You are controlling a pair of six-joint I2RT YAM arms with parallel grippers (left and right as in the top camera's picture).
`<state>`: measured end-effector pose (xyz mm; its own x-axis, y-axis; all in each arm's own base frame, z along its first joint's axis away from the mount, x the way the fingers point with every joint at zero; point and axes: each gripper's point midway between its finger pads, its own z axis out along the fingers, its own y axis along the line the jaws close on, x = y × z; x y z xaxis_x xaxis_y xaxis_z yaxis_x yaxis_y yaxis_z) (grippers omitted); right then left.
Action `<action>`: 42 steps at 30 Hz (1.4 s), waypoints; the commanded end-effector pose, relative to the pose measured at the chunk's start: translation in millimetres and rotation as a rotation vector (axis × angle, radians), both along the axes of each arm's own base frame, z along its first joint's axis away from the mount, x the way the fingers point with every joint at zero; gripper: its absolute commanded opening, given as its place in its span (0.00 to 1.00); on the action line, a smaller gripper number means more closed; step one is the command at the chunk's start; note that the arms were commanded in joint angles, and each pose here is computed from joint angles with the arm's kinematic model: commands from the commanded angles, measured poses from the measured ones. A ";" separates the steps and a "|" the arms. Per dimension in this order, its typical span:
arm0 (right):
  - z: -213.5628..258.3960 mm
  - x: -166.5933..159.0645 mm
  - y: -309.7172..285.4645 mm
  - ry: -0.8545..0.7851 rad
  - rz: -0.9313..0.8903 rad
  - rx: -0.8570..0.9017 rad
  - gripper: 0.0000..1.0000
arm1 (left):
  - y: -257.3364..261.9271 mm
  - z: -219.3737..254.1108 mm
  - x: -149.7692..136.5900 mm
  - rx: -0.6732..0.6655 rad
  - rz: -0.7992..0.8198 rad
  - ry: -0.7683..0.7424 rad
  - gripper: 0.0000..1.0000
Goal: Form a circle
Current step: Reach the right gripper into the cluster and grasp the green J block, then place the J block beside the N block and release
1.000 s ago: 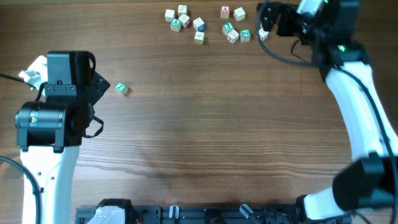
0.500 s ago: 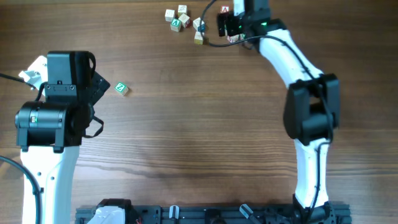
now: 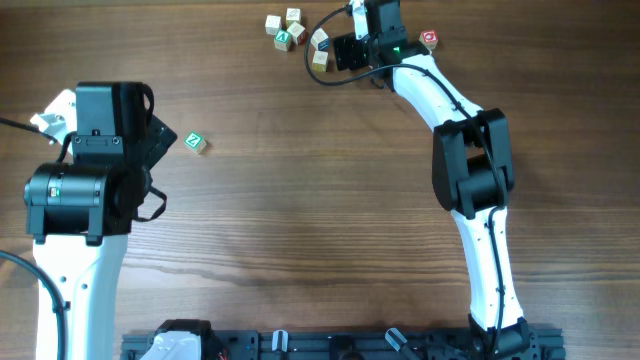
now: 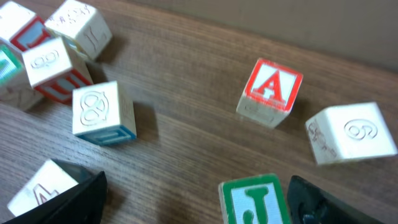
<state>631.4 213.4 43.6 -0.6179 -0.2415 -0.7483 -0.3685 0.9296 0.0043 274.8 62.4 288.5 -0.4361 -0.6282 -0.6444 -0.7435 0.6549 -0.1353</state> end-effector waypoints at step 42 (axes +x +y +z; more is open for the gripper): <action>94.9 -44.0 16.9 0.118 0.085 0.165 0.26 | 1.0 2.6 0.6 0.001 0.000 -0.006 1.00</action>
<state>607.8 201.4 123.4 -0.6667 -0.1841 -0.7222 -0.3411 0.9370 0.0761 274.7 62.4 288.4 -0.4363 -0.6282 -0.6442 -0.7435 0.6549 -0.1350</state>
